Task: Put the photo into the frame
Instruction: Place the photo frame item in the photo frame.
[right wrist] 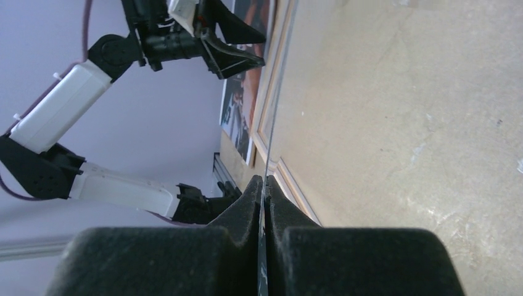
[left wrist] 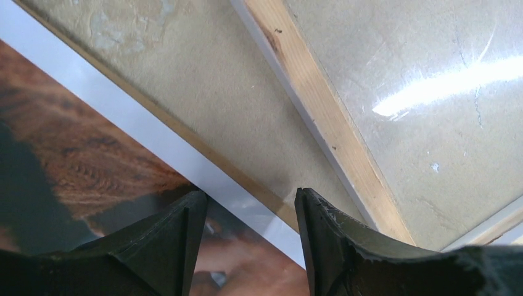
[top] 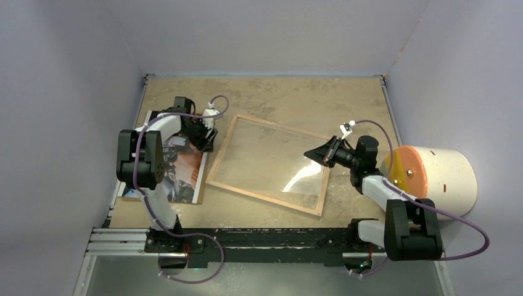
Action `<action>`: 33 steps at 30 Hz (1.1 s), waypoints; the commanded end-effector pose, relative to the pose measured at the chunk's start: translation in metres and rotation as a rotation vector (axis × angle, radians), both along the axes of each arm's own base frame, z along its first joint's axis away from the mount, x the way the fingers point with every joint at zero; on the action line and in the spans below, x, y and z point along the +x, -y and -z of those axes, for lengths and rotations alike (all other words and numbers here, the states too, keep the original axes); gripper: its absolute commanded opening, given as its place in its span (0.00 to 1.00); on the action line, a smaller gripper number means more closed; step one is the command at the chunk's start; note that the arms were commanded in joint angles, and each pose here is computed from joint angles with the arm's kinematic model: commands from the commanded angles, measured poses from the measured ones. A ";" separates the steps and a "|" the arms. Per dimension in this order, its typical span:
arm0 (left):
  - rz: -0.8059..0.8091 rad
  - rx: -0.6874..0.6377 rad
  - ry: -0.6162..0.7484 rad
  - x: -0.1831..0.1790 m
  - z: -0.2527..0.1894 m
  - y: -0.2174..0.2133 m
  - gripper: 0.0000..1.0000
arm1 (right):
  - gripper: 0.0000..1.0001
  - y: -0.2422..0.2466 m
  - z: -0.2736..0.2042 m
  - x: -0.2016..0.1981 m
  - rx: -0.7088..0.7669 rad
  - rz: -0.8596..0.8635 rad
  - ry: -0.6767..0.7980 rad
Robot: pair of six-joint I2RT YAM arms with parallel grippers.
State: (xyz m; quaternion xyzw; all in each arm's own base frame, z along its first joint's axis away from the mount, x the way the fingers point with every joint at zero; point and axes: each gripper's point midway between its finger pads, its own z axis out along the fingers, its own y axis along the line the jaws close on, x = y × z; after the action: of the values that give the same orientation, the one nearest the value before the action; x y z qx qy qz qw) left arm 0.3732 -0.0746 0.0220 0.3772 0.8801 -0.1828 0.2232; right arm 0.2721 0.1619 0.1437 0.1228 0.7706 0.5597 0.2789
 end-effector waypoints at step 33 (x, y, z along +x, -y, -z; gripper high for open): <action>0.050 0.055 -0.266 -0.069 0.066 0.006 0.58 | 0.00 -0.017 0.014 -0.009 -0.021 -0.045 0.041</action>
State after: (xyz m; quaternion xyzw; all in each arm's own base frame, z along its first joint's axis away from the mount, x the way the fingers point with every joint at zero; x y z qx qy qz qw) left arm 0.3759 -0.0829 0.0187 0.3903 0.8729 -0.1788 0.2318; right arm 0.2620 0.1803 0.1430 0.0982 0.7596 0.5789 0.2798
